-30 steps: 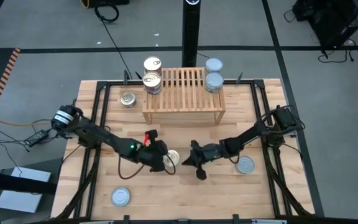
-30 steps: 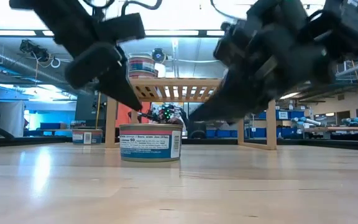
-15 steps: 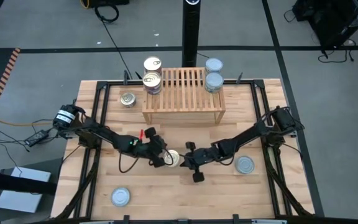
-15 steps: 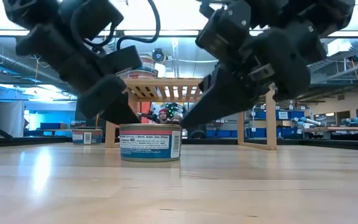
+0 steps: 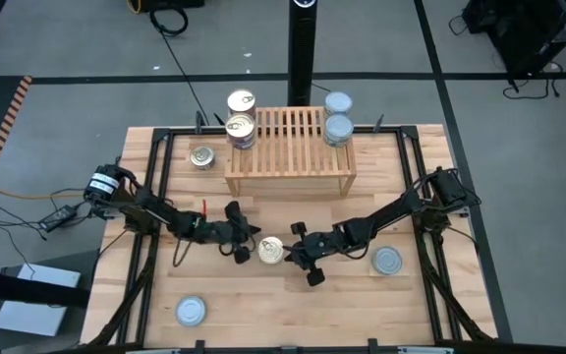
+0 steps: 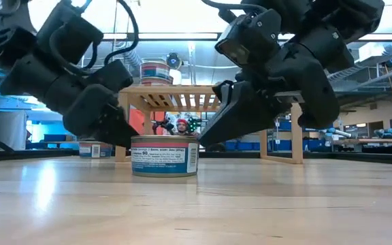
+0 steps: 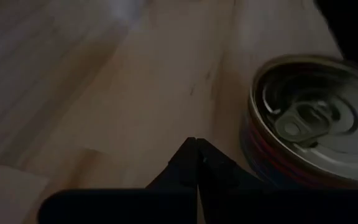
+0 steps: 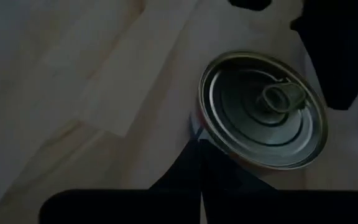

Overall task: Stack canned seafood by type on shelf
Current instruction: Put the blue-pink tuna can on the shelf

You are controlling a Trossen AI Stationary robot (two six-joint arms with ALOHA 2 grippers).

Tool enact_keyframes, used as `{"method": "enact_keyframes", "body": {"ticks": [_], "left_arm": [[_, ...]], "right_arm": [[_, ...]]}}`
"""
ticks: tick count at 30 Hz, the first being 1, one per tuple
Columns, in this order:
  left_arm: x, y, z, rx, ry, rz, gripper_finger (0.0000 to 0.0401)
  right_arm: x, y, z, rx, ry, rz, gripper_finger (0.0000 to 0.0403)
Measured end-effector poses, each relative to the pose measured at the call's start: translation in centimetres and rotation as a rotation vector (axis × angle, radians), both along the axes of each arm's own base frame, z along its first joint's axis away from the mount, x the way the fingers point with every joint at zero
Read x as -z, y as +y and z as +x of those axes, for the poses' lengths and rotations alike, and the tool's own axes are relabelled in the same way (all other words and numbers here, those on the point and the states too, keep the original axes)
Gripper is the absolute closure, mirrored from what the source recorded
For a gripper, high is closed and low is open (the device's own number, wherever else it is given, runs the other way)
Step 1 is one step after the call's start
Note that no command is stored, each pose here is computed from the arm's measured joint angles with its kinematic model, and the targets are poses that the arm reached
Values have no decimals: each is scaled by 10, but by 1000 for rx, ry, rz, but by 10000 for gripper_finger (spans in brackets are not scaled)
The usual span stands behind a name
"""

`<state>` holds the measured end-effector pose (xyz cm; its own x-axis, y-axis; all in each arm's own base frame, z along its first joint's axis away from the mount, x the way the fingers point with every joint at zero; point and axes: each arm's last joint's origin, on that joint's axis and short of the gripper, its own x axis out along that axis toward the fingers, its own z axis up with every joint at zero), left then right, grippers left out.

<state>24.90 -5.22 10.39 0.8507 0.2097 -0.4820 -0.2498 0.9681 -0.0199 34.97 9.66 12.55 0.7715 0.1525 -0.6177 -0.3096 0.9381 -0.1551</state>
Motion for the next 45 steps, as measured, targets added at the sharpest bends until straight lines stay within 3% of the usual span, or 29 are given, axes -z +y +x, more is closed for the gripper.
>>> {"method": "enact_keyframes", "body": {"ticks": [4,12,18,29,38,45], "left_arm": [[3,7,-6,-2,-40,-43,400],[1,10,-4,14,-43,-22,400],[10,10,2,13,-14,-5,400],[24,-1,25,56,7,25,401],[24,-5,23,74,18,37,401],[24,-6,23,95,21,47,401]], "right_arm": [[-10,3,12,19,14,-1,398],[-36,12,40,25,168,-45,398],[-13,17,49,-26,311,-23,398],[-25,13,55,112,246,-130,398],[-36,11,53,155,209,-165,398],[-64,5,48,224,143,-200,398]]}}
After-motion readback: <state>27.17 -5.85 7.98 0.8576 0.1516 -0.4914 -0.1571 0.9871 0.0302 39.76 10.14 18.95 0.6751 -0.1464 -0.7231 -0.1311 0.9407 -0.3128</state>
